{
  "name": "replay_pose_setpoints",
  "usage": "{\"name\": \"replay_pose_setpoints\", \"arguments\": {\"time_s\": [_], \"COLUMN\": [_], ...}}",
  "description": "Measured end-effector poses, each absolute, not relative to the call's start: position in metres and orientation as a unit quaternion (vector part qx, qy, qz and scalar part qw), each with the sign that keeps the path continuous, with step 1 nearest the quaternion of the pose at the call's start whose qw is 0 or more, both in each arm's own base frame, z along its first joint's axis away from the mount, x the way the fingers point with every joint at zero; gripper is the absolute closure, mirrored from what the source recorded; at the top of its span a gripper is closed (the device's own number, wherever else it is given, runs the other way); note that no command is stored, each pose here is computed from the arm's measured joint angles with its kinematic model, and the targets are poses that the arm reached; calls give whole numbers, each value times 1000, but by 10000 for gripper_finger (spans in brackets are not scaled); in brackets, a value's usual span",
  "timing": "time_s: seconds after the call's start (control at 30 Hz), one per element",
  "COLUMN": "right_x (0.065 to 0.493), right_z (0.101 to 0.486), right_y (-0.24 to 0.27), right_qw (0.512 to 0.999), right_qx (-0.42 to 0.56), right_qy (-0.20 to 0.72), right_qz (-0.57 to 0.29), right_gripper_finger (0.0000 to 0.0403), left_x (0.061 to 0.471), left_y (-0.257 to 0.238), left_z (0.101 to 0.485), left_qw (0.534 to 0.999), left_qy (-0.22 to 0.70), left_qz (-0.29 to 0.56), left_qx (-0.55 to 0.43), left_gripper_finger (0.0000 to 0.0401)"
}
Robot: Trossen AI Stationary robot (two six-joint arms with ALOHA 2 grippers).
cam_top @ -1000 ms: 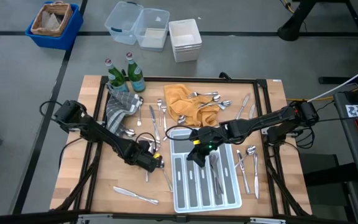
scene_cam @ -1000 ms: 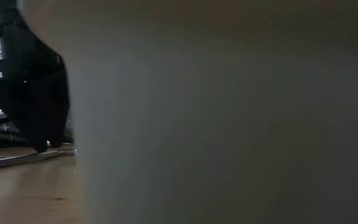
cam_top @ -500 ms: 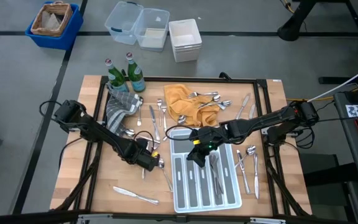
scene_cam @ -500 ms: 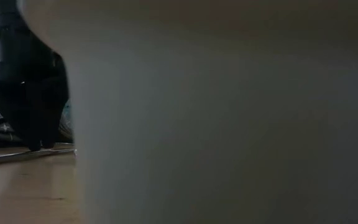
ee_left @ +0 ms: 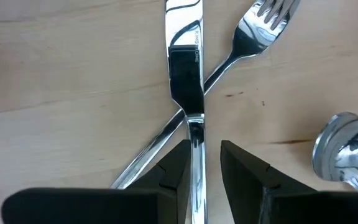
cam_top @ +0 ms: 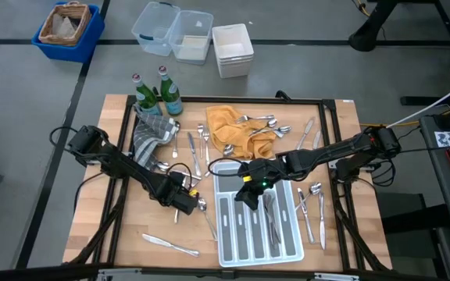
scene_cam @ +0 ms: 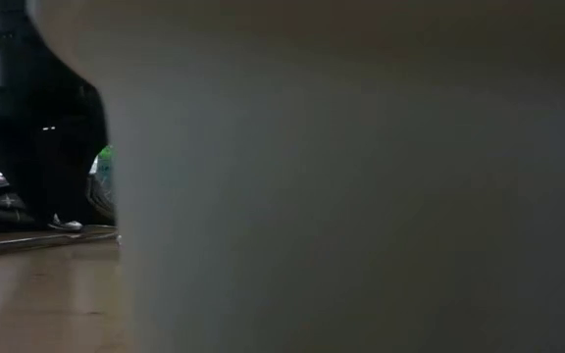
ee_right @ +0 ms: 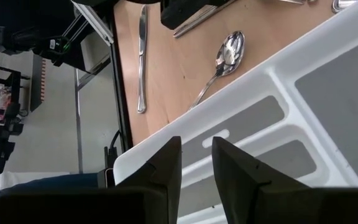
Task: Sort silverware
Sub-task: Put the table knife into the silverware tray
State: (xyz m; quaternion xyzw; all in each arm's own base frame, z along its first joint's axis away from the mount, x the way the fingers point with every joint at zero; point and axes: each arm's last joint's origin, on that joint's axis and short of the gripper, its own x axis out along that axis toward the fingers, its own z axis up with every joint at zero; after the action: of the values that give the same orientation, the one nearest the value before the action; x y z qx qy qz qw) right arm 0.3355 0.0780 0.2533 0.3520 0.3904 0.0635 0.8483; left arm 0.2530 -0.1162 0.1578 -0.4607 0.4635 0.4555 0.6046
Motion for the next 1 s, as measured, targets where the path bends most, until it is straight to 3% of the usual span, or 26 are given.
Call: {"name": "replay_pose_setpoints", "arguments": {"time_s": [0.47,0.77,1.0], "right_x": [335,335,335], "right_z": [253,253,253], "right_y": [79,79,79], "right_qw": [849,849,847], "right_qx": [344,344,345], "right_qy": [394,394,395], "right_qz": [77,77,82], "right_gripper_finger": [311,311,311], "left_x": [258,259,263], "left_y": [-119,-117,-96], "left_z": [139,138,138], "left_qw": [600,638,583], "left_qy": [473,519,568], "left_qz": [470,420,418], "left_qx": [-443,-384,-403], "left_gripper_finger": [325,325,332]}}
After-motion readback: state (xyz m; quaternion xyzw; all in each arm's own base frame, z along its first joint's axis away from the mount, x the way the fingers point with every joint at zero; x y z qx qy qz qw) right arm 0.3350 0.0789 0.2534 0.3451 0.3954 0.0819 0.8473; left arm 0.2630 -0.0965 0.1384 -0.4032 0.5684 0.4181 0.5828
